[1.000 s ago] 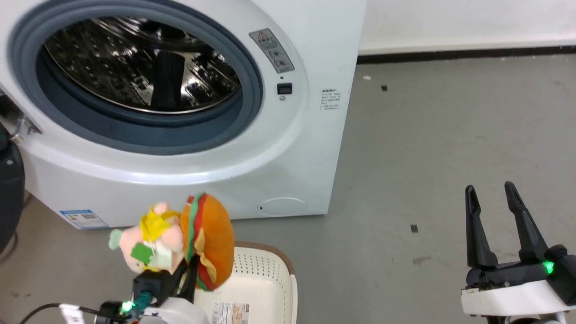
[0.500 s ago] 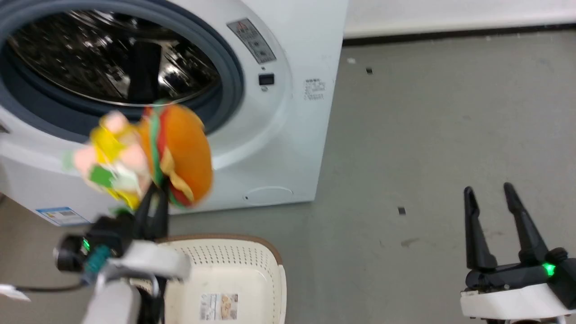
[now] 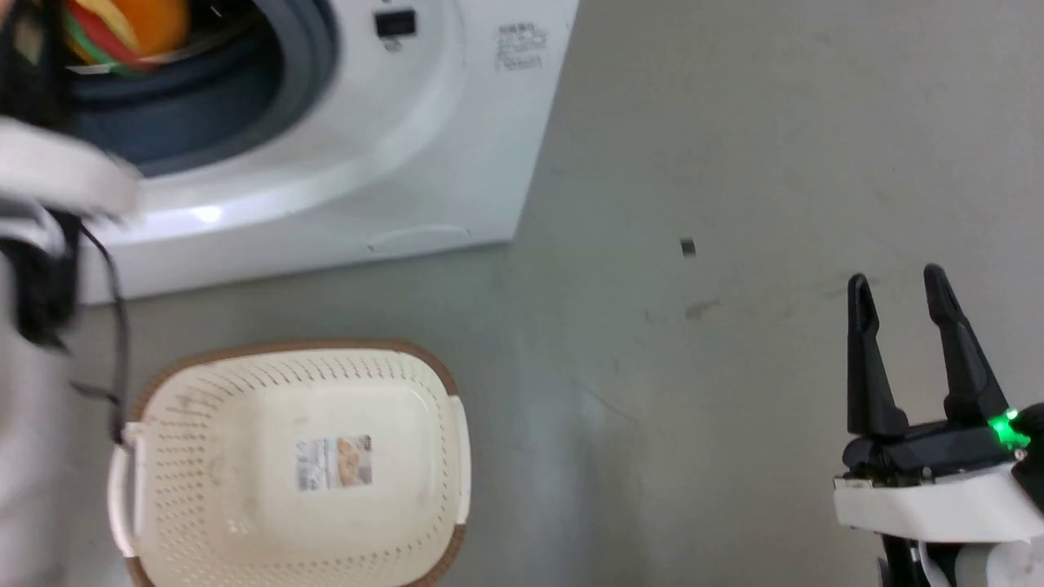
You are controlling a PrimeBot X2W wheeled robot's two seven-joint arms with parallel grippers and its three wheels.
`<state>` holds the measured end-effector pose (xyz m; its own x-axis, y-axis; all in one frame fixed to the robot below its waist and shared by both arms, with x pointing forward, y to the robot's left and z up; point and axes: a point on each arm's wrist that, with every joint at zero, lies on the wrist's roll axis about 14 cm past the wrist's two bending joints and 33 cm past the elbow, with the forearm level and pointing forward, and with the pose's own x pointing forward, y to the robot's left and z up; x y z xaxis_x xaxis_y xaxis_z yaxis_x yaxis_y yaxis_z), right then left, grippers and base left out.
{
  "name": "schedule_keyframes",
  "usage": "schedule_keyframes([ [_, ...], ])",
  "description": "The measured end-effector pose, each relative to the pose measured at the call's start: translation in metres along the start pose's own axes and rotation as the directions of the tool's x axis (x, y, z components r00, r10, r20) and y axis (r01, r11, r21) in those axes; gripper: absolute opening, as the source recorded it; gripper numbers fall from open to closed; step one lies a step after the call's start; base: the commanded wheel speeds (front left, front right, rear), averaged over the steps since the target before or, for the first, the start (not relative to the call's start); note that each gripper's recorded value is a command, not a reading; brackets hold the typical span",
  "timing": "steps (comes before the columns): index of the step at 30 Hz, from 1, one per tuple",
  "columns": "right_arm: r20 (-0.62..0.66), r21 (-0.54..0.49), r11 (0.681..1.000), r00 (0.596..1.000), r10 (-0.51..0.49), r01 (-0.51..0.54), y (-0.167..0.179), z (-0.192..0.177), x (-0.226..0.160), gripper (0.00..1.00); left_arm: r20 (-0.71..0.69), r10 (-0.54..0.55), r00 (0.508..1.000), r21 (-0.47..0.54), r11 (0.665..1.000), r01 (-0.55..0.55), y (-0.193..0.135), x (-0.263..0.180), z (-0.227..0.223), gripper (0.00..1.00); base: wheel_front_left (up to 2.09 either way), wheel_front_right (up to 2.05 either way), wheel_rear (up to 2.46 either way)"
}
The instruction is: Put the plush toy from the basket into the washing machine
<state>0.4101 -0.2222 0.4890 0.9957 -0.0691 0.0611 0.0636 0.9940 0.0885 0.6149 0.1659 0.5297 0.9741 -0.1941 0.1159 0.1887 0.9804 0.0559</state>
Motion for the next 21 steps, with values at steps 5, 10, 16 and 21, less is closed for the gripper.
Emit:
schedule_keyframes([
  [5, -0.041, 0.002, 1.0, 0.999, -0.017, 0.017, -0.006, -0.02, 0.012, 1.0, -0.121, 0.015, 0.993, 0.035, 0.999, -0.011, 0.029, 0.052, -0.032, 0.0, 0.0, 0.0, 0.0],
  [10, -0.115, -0.001, 0.998, 0.992, -0.059, 0.059, -0.02, -0.047, 0.012, 1.0, -0.293, 0.015, 0.956, 0.038, 0.999, -0.004, 0.035, 0.085, -0.088, 0.0, 0.0, 0.0, 0.0],
  [16, -0.175, -0.011, 0.996, 0.981, -0.085, 0.084, -0.028, -0.071, 0.013, 1.0, -0.507, -0.004, 0.862, 0.042, 0.999, 0.029, 0.029, 0.105, -0.16, 0.0, 0.0, 0.0, 0.0],
  [21, -0.204, -0.017, 0.996, 0.975, -0.089, 0.087, -0.031, -0.084, 0.016, 1.0, -0.596, 0.009, 0.803, 0.058, 0.998, 0.031, 0.033, 0.11, -0.192, 0.0, 0.0, 0.0, 0.0],
])
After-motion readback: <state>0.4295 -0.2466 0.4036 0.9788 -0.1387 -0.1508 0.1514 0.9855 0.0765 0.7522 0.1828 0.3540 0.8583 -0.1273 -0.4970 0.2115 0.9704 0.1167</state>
